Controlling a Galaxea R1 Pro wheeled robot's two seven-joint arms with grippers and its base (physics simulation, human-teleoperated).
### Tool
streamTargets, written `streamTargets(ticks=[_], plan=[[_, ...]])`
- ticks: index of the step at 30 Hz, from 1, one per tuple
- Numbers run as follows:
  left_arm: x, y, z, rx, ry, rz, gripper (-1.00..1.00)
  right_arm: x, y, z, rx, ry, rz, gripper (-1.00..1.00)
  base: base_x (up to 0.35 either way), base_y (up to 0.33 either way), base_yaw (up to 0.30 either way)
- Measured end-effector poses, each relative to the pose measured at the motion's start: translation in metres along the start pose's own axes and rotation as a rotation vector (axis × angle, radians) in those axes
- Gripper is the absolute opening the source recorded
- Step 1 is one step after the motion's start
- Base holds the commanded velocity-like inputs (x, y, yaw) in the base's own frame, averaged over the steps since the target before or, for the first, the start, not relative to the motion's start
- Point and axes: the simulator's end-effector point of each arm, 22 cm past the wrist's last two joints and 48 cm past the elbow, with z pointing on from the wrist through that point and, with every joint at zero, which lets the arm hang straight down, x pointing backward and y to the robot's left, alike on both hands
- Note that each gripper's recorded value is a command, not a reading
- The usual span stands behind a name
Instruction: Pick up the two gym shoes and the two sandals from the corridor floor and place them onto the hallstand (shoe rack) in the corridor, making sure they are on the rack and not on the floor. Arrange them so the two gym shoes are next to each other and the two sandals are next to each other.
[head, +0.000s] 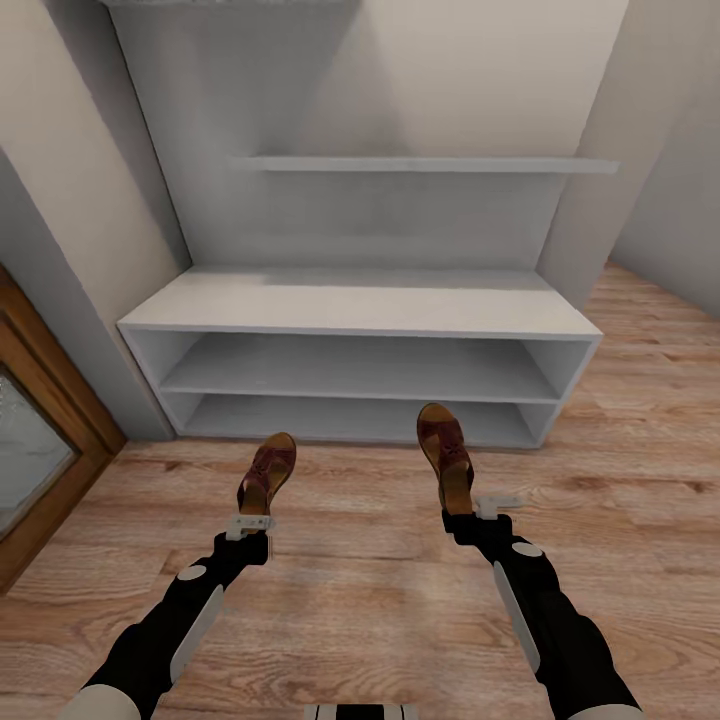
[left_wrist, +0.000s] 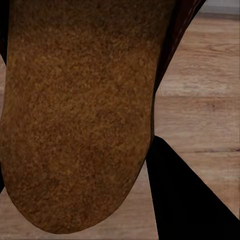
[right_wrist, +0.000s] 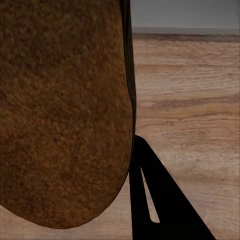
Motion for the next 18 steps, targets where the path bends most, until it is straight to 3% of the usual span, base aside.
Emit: streamTargets(ticks=[11, 18], plan=[[0.0001, 0.0000, 0.0000, 0.000, 0.001, -0.001, -1.00, 0.0000, 0.0000, -0.0001, 0.000, 0.000, 0.000, -1.00, 0.000, 0.302, 0.000], [-0.0002, -0.0002, -0.0001, 0.000, 0.000, -0.001, -1.00, -0.0005, -0.0001, -0.0003, 0.000, -0.001, 0.000, -1.00, 0.000, 0.070, -0.119]])
